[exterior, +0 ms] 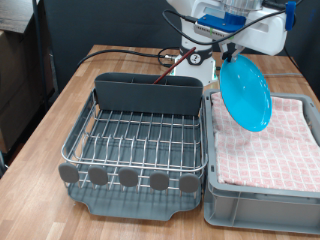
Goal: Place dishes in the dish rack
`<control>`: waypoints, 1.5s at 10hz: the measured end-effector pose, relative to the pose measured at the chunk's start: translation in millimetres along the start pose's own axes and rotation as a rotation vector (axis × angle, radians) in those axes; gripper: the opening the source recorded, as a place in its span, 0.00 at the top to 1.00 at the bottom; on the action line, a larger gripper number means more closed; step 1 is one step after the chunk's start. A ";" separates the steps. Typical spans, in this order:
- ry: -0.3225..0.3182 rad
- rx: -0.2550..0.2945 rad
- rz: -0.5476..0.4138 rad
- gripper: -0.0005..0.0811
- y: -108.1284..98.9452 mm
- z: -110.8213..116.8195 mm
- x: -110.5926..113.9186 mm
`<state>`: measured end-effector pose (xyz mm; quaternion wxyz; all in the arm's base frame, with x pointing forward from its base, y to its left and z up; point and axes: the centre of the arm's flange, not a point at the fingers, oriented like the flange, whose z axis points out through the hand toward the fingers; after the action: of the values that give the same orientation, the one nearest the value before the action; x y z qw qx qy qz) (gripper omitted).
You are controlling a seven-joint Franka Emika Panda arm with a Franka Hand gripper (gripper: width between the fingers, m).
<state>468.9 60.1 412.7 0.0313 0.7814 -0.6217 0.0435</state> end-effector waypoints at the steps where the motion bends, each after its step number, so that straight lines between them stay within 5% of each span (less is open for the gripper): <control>1: 0.000 0.000 -0.001 0.97 -0.1 0.0 -0.5; 5: 0.093 -0.081 -0.057 0.97 3.5 -14.6 13.5; 10: 0.247 -0.268 -0.263 0.97 24.5 -26.5 99.6; 12: 0.291 -0.286 -0.337 0.97 32.3 -25.3 137.7; 15: 0.323 -0.237 -0.518 0.97 34.5 -24.7 182.3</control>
<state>475.2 -121.7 456.6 0.2304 0.8876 -0.3898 0.0847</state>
